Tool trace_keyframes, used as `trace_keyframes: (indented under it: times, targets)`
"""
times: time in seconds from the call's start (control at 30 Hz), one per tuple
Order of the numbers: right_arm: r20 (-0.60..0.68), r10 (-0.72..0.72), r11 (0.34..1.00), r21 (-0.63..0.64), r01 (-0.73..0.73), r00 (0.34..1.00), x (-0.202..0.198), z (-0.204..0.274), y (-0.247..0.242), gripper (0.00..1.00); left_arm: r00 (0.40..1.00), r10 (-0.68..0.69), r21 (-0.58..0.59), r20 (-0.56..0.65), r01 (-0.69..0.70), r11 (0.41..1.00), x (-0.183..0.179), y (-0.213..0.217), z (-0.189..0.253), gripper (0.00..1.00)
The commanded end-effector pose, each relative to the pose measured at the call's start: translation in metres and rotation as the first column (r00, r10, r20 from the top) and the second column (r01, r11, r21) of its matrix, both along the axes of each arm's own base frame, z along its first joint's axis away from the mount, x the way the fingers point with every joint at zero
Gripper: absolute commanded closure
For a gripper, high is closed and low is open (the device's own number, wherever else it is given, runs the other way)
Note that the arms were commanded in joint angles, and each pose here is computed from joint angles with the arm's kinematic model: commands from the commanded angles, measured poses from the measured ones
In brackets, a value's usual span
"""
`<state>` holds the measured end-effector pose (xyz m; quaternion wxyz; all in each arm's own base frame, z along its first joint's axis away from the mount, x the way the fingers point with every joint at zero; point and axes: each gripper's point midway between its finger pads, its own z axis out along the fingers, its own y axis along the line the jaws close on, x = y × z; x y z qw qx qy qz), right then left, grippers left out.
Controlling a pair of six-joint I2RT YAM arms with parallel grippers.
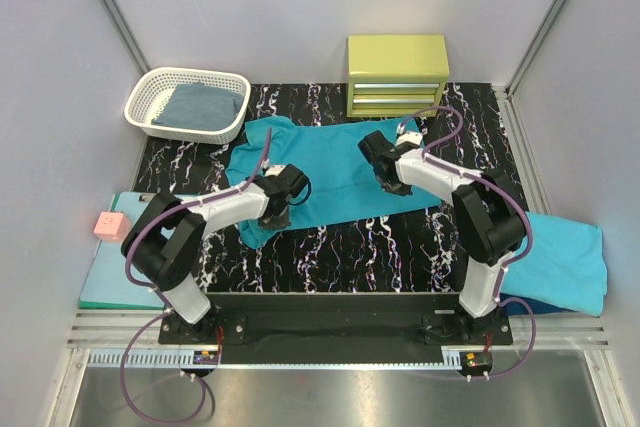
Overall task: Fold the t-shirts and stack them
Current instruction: Fold the tshirt
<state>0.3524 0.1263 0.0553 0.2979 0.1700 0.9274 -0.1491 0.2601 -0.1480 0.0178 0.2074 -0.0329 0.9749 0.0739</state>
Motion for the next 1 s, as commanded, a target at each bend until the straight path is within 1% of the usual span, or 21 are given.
trace_keyframes:
  times: [0.0, 0.23, 0.37, 0.57, 0.73, 0.97]
  targets:
    - [-0.012, -0.049, 0.999, 0.017, 0.049, 0.999, 0.016, -0.011, -0.007, 1.00, 1.000, -0.014, -0.009, -0.006, 0.014, 1.000, 0.004, -0.003, 0.005, 0.83]
    - [-0.092, -0.060, 0.998, 0.019, 0.062, 0.994, -0.002, -0.039, -0.011, 1.00, 0.999, -0.027, 0.010, -0.031, 0.027, 1.000, 0.003, -0.002, 0.013, 0.84]
    - [-0.140, -0.053, 0.996, 0.064, 0.062, 0.989, -0.015, -0.047, -0.005, 1.00, 0.997, -0.031, 0.005, -0.067, 0.031, 0.999, -0.004, -0.002, 0.017, 0.86]
    - [-0.194, -0.049, 0.990, 0.119, 0.073, 0.980, -0.042, -0.057, 0.001, 1.00, 0.990, -0.041, -0.022, -0.133, 0.038, 0.999, -0.024, -0.001, 0.019, 0.87]
    - [-0.223, -0.037, 0.990, 0.127, 0.067, 0.974, -0.062, -0.063, 0.005, 1.00, 0.979, -0.045, -0.020, -0.199, 0.042, 0.999, -0.042, 0.004, 0.012, 0.90]
    - [-0.242, -0.026, 0.984, 0.164, 0.067, 0.970, -0.087, -0.060, 0.011, 1.00, 0.973, -0.043, -0.034, -0.226, 0.036, 0.999, -0.066, 0.008, 0.017, 0.90]
